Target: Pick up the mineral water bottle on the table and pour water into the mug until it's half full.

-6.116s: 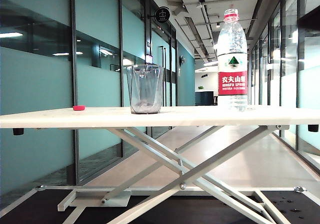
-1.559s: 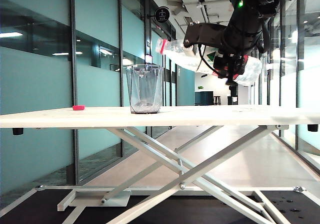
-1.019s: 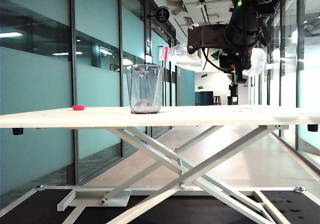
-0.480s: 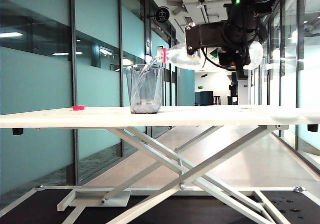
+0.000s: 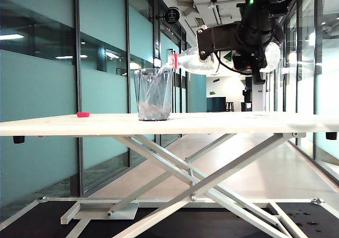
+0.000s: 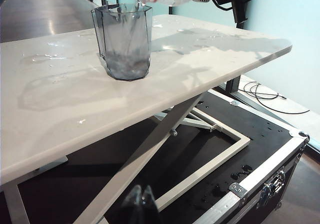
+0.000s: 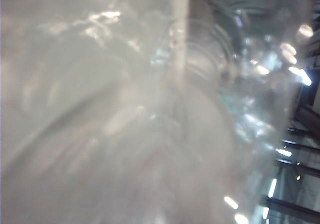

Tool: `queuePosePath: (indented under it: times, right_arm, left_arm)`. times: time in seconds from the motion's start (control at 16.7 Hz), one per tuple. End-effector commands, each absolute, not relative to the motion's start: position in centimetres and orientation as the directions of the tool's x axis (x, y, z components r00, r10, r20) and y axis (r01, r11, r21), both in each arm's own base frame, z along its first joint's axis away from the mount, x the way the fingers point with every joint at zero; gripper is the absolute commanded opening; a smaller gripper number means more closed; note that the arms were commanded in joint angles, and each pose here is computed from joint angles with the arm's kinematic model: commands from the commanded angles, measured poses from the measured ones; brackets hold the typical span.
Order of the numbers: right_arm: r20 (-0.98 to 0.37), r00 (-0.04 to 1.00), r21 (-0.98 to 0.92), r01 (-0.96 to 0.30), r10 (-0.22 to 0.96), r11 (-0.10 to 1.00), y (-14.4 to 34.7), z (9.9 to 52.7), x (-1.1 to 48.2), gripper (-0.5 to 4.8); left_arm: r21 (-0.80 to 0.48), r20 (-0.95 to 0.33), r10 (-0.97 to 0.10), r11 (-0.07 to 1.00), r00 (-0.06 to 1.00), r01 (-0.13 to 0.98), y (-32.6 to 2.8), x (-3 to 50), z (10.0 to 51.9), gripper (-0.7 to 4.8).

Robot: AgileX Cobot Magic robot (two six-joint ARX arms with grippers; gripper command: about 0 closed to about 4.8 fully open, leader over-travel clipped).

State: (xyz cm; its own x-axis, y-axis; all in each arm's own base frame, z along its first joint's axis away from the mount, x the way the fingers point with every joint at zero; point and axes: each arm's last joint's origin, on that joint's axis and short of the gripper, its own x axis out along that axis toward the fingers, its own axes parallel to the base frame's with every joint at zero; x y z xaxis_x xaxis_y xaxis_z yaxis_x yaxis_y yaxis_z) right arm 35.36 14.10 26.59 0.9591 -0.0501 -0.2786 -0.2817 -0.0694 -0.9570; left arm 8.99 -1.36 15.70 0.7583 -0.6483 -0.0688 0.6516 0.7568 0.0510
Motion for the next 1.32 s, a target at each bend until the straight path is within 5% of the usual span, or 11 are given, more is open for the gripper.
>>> queuePosePath:
  times: [0.06, 1.32]
  right_arm:
    - [-0.194, 0.98, -0.98, -0.195, -0.047, -0.043, 14.17, 28.17, 35.36, 1.26]
    - [-0.166, 0.986, -0.981, -0.169, -0.034, -0.097, 14.65, 28.46, 35.22, 1.26]
  left_arm:
    - [0.059, -0.065, -0.648, 0.756, 0.759, 0.651, -1.35, 8.98, 15.8, -0.05]
    - [0.05, -0.075, -0.649, 0.756, 0.757, 0.652, -1.36, 8.97, 15.67, -0.05]
